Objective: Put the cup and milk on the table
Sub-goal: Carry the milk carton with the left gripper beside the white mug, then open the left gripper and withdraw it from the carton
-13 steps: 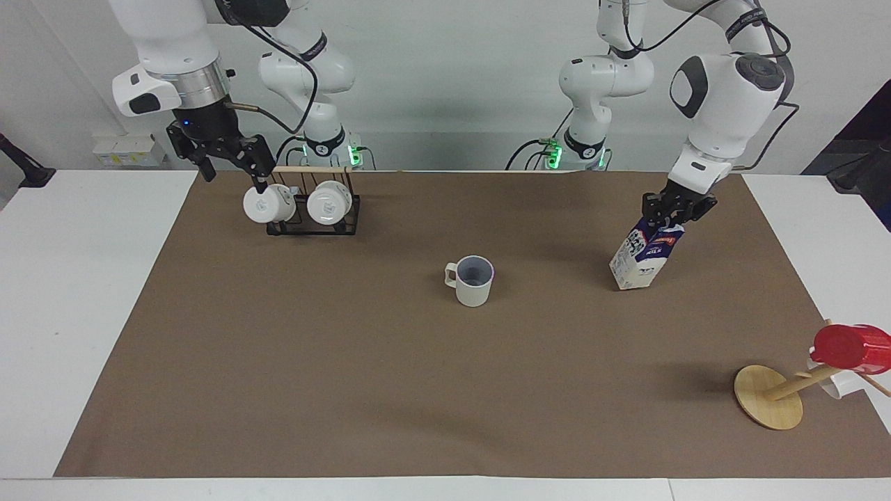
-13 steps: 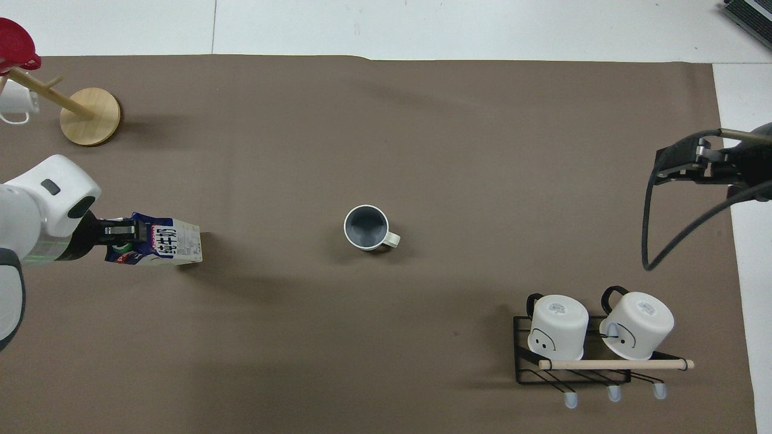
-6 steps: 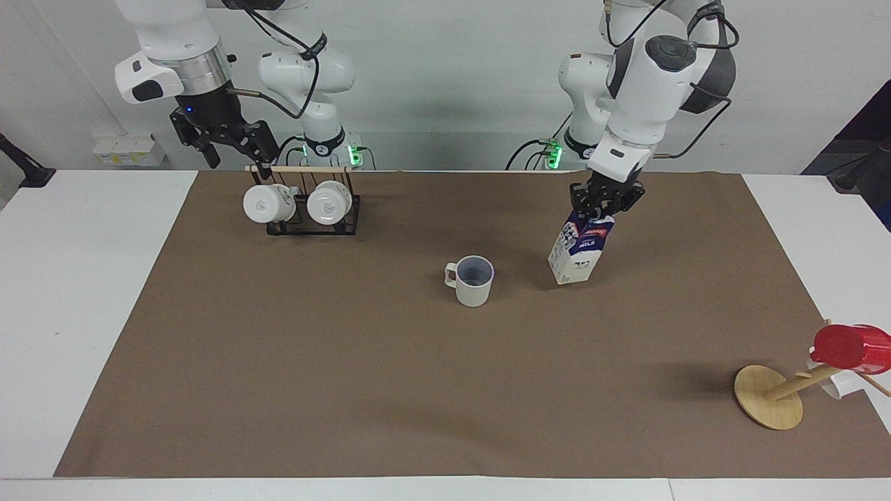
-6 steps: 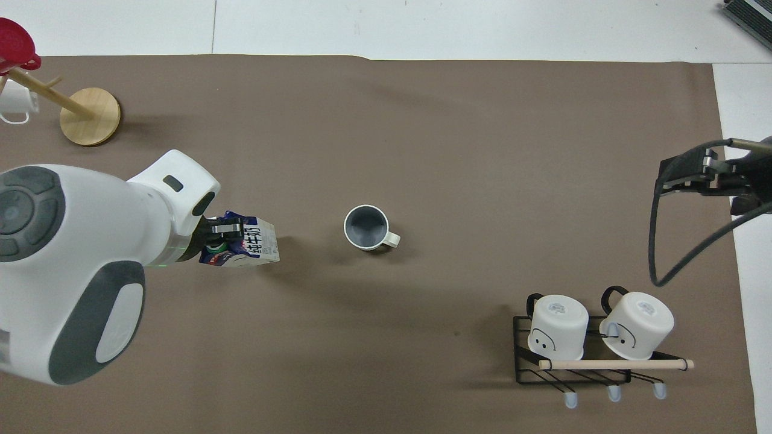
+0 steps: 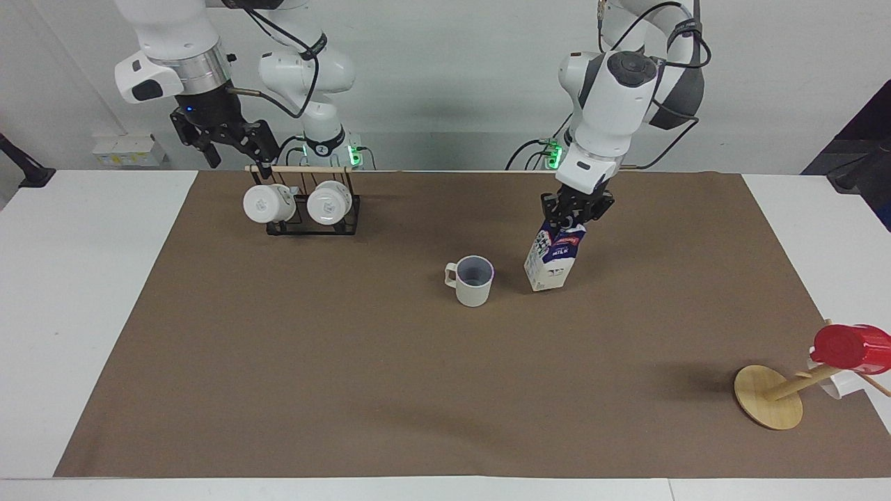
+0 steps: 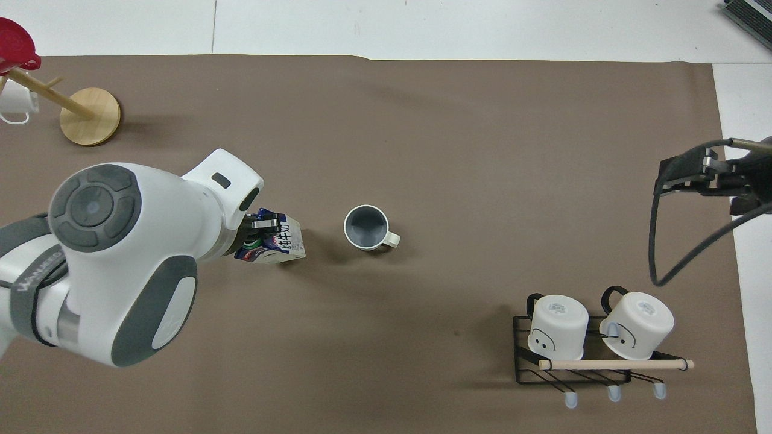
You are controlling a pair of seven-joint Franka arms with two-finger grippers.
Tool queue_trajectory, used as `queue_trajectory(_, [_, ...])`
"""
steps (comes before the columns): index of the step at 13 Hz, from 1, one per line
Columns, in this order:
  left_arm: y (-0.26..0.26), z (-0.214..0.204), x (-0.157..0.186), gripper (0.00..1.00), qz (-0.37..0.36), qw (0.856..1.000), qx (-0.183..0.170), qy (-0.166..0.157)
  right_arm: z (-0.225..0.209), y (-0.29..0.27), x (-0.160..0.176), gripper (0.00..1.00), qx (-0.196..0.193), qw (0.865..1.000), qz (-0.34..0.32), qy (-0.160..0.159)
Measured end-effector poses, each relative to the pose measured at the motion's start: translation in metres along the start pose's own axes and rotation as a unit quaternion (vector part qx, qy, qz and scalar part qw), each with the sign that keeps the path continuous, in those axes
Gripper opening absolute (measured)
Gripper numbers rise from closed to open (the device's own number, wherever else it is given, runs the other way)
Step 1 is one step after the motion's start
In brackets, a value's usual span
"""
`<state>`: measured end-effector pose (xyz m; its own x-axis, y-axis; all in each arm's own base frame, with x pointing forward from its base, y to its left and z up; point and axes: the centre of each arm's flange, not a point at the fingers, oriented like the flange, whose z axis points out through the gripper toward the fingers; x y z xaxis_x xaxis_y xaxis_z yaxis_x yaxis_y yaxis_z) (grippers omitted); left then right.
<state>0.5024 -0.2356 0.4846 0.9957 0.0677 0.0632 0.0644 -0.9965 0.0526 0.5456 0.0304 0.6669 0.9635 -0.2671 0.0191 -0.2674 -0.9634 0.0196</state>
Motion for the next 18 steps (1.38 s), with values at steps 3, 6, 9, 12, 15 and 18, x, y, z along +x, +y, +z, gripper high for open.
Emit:
queue_trajectory(3, [0.014, 0.025, 0.004, 0.45, -0.001, 1.000, 0.012, 0.000, 0.000, 0.000, 0.000, 1.00, 0.000, 1.000, 0.000, 0.000])
queue_trajectory(6, [0.016, 0.025, 0.005, 0.49, -0.001, 1.000, 0.013, 0.002, 0.000, 0.000, 0.000, 1.00, 0.000, 1.000, 0.000, 0.000])
queue_trajectory(9, [0.016, 0.026, 0.006, 0.70, -0.002, 1.000, 0.014, 0.000, 0.000, 0.000, 0.000, 1.00, 0.000, 1.000, 0.000, 0.000])
queue_trajectory(12, [0.015, 0.023, 0.007, 1.00, -0.003, 1.000, 0.015, 0.000, 0.000, 0.000, 0.000, 1.00, 0.000, 1.000, 0.000, 0.000])
queue_trajectory(15, [0.010, -0.005, 0.010, 1.00, -0.009, 1.000, 0.023, -0.010, 0.000, 0.000, 0.000, 1.00, 0.000, 1.000, 0.000, 0.000])
queue_trajectory(18, [-0.012, -0.052, 0.010, 1.00, -0.022, 0.999, 0.039, -0.030, 0.000, 0.000, 0.000, 1.00, 0.000, 1.000, 0.000, 0.000])
